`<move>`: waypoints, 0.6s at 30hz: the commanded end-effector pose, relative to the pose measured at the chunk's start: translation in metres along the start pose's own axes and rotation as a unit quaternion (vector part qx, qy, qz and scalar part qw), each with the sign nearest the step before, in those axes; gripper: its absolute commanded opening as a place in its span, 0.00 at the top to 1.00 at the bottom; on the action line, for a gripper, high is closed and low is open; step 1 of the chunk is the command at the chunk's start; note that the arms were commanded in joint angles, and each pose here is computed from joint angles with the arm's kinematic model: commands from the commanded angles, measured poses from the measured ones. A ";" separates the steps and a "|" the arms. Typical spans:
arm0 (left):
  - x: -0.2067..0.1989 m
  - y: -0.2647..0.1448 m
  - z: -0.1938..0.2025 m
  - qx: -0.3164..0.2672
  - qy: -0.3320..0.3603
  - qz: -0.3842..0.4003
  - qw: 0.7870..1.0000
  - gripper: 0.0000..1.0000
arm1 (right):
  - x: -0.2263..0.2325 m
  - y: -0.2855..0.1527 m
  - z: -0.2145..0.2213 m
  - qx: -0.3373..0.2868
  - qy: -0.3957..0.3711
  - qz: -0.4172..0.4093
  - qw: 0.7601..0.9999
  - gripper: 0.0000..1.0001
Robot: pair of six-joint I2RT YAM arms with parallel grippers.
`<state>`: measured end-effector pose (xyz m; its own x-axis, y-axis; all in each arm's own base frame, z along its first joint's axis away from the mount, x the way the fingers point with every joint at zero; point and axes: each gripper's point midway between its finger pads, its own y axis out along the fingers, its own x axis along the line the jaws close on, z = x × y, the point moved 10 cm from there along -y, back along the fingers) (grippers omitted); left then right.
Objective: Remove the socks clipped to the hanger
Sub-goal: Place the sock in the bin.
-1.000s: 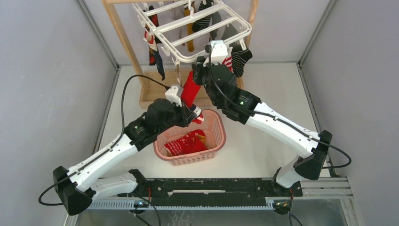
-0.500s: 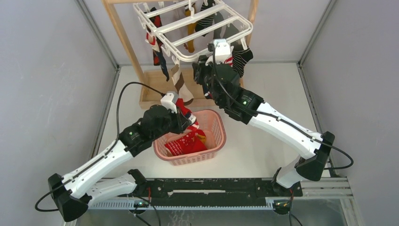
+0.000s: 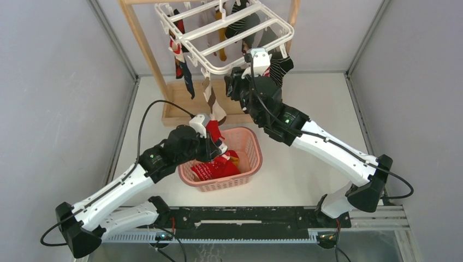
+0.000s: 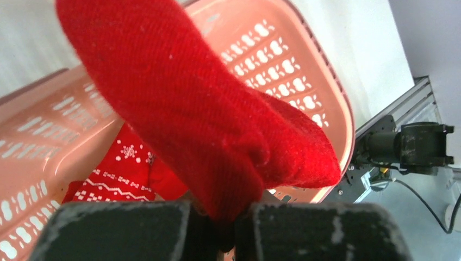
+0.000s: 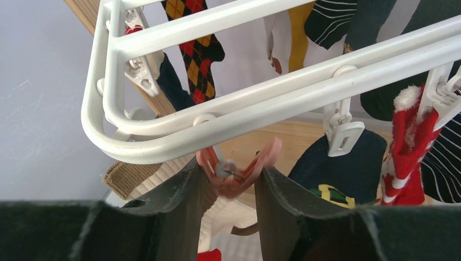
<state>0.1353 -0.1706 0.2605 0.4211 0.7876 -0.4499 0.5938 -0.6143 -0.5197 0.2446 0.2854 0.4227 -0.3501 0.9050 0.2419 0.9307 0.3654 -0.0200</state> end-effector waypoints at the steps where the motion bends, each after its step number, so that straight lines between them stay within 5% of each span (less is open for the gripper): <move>1: 0.004 0.002 0.016 0.036 -0.006 0.006 0.999 0.94 | -0.004 -0.009 -0.015 -0.024 0.025 -0.010 0.999 0.55; 7: 0.009 0.007 0.027 0.057 -0.013 0.001 0.998 0.91 | -0.008 -0.011 -0.006 -0.014 0.027 -0.011 0.999 0.39; 18: 0.018 0.015 0.040 0.089 -0.010 -0.021 0.996 0.51 | -0.022 -0.017 0.018 0.012 0.027 -0.002 1.000 0.25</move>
<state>0.1248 -0.1663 0.2184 0.3719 0.8182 -0.4383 0.4870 -0.5740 -0.6583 0.2387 0.2724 0.3907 -0.3413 0.9089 0.2398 0.9249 0.3702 -0.0866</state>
